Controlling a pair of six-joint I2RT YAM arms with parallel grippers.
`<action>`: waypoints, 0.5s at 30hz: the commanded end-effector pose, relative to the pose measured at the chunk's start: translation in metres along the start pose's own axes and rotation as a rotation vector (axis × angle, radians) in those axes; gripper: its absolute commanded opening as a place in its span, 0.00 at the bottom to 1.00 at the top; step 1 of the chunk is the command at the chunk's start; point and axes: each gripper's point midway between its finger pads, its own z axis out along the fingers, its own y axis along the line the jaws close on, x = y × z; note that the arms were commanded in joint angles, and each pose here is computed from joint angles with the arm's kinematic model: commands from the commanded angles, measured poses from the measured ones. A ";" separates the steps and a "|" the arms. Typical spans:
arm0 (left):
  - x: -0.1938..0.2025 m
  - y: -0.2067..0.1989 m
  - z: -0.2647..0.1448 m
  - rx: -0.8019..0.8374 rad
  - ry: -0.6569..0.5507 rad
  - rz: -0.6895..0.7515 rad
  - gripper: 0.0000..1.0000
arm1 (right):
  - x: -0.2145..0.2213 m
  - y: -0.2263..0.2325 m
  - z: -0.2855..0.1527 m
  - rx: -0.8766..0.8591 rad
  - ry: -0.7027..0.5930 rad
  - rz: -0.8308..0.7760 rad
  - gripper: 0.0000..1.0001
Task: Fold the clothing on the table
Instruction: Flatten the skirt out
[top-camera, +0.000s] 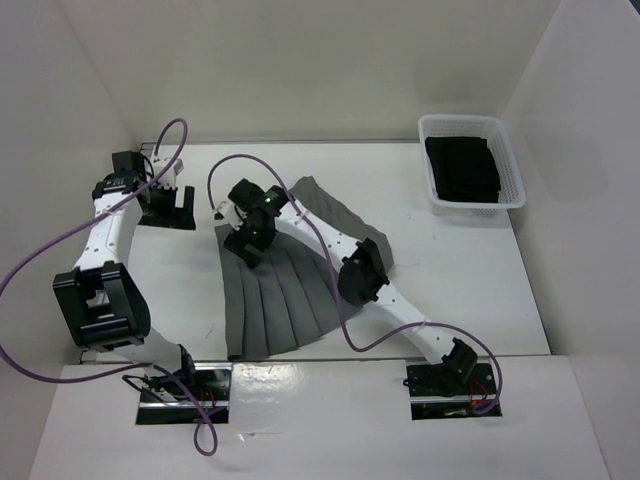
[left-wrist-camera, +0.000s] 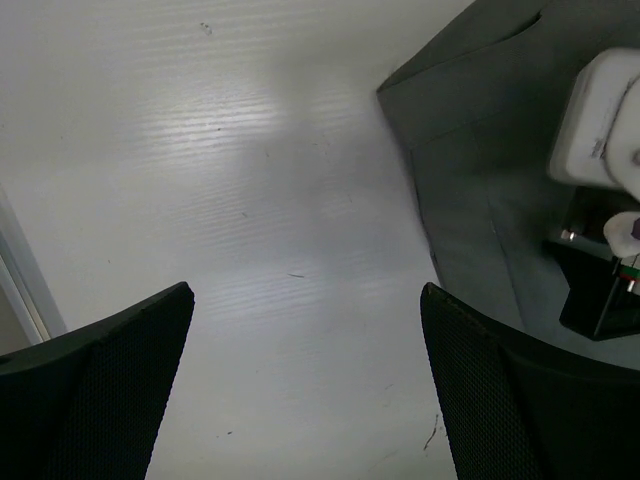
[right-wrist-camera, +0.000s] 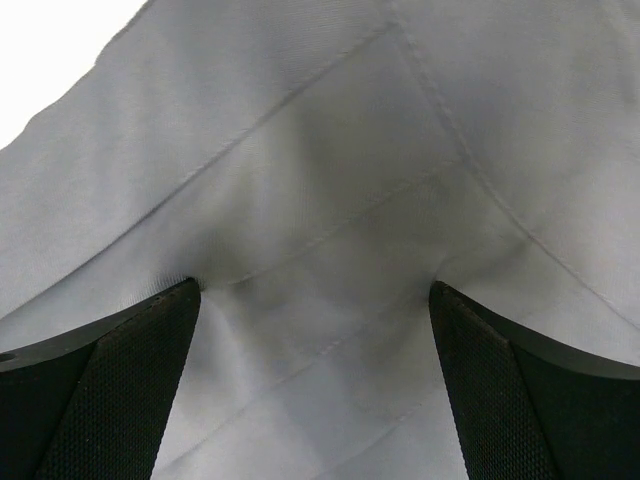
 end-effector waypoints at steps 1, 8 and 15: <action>0.003 0.000 -0.017 -0.005 -0.021 0.030 1.00 | -0.028 -0.041 -0.013 0.113 -0.126 0.051 0.99; 0.006 0.001 -0.021 -0.011 -0.022 0.021 1.00 | -0.045 -0.083 -0.021 0.213 -0.227 0.114 0.99; 0.008 0.001 -0.022 -0.008 -0.013 0.018 1.00 | -0.009 -0.146 -0.032 0.304 -0.179 0.242 0.99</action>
